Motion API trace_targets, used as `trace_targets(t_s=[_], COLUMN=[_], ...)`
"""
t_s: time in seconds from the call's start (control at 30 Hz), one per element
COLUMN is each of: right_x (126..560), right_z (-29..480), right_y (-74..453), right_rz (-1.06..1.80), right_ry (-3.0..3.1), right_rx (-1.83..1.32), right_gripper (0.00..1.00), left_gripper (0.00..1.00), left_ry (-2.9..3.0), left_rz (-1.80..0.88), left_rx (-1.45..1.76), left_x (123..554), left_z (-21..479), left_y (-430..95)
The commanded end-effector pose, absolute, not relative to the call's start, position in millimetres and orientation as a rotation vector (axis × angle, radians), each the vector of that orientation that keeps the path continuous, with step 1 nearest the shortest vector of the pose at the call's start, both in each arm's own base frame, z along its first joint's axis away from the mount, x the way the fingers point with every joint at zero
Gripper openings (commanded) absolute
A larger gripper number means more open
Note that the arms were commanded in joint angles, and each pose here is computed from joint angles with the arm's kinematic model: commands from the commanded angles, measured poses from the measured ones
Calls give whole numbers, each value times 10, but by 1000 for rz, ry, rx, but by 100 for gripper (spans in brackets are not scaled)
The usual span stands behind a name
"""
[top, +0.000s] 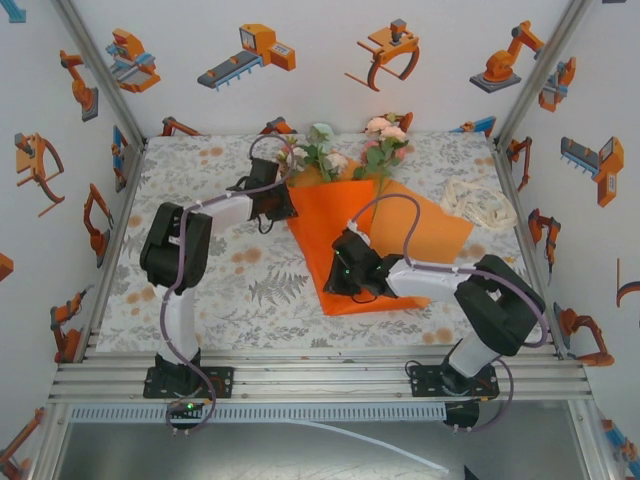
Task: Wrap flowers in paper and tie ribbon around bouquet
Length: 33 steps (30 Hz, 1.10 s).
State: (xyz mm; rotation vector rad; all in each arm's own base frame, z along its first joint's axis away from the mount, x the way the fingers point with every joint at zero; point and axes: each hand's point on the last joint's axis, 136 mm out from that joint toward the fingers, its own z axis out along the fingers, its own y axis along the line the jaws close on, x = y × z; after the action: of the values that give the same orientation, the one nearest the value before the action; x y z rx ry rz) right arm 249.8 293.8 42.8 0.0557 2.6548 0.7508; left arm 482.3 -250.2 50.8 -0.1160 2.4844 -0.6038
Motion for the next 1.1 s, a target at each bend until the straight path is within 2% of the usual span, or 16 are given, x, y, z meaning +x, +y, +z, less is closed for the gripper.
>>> trace_targets(t_s=[0.0,0.2,0.37,0.5,0.57,0.7,0.87,1.07], right_x=[2322,2160,2285,2442,2509,2562,2518,2527], right_z=[315,371,797,1010,998,1001,894,590], right_y=[2892,2761,2760,2564,2380,2012,1591,1642], right_rz=[802,808,834,811,789,771,709,721], right_ry=[2697,2722,2615,2545,2538,2517,2525,2607], right_rx=[54,58,55,138,221,329,439,435], right_gripper=[21,21,25,29,29,29,27,27], left_gripper=[22,17,20,26,27,27,26,25], left_ry=[2513,2496,2370,2261,2268,2371,2506,2581], left_rz=[-628,-659,-759,-859,-852,-790,-871,-869], left_rx=[-103,-190,-151,-109,-56,113,361,500], left_x=[5010,5366,5289,4801,4460,3770,3028,2618], left_z=[421,455,1194,1794,1846,1621,1193,866], left_y=[-2419,-2178,-2229,-2346,-2468,-2808,-3425,-3748])
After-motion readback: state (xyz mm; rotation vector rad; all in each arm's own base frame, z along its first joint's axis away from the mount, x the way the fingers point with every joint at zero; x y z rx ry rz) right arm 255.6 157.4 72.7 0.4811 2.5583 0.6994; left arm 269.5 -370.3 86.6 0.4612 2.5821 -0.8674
